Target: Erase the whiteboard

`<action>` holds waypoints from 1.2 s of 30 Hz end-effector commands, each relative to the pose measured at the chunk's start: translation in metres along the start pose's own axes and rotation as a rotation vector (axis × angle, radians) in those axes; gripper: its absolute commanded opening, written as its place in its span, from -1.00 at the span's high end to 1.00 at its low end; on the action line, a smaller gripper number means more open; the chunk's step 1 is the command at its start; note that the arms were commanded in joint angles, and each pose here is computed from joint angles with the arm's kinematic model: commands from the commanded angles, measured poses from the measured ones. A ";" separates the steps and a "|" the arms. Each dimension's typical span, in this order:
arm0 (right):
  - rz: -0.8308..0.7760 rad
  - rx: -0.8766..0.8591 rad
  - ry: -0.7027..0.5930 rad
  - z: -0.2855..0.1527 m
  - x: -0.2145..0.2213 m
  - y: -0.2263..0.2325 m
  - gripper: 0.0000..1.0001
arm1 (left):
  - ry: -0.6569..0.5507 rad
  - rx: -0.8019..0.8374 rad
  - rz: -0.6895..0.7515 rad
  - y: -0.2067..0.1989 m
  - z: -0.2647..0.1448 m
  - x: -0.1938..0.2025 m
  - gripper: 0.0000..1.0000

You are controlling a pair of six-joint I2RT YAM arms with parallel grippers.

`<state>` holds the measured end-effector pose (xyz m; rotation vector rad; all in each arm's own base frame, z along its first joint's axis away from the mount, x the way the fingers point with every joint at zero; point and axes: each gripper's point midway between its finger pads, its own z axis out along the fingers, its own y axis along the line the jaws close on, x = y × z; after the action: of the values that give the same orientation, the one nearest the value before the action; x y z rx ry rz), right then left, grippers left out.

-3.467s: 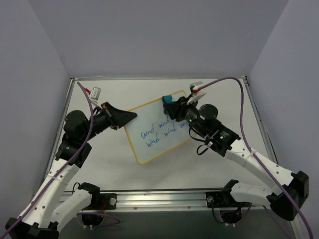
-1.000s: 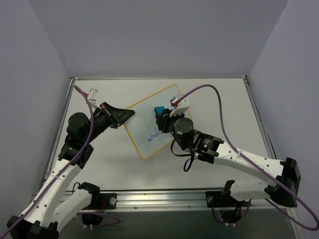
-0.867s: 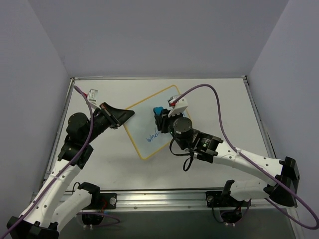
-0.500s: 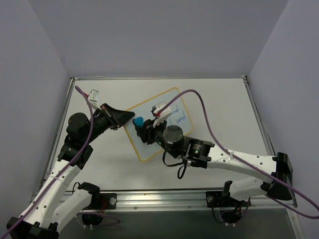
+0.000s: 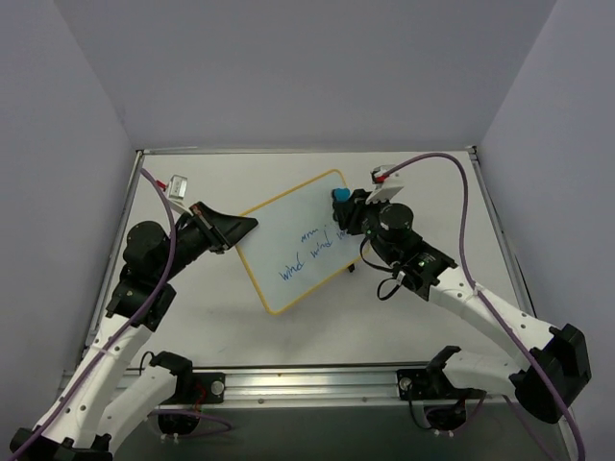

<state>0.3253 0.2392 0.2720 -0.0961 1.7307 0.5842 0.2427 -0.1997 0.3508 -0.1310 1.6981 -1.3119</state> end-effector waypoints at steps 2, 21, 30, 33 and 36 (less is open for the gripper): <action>-0.058 0.047 0.090 -0.002 0.021 -0.036 1.00 | -0.071 0.349 0.068 -0.111 -0.032 -0.034 0.95; -0.031 -0.394 0.121 -0.040 0.041 0.132 1.00 | -0.084 0.344 0.057 -0.104 -0.022 -0.036 0.95; -0.105 -0.060 0.125 -0.001 0.035 0.028 1.00 | -0.078 0.366 0.056 -0.110 -0.026 -0.036 0.95; -0.108 0.009 0.109 0.004 0.027 -0.011 1.00 | -0.076 0.371 0.059 -0.113 -0.029 -0.035 0.95; -0.118 0.017 0.083 0.004 0.020 -0.024 1.00 | -0.080 0.367 0.058 -0.113 -0.031 -0.036 0.95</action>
<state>0.3284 0.2465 0.2752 -0.1795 1.7259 0.5919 0.2467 -0.2000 0.3520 -0.1354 1.6952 -1.3074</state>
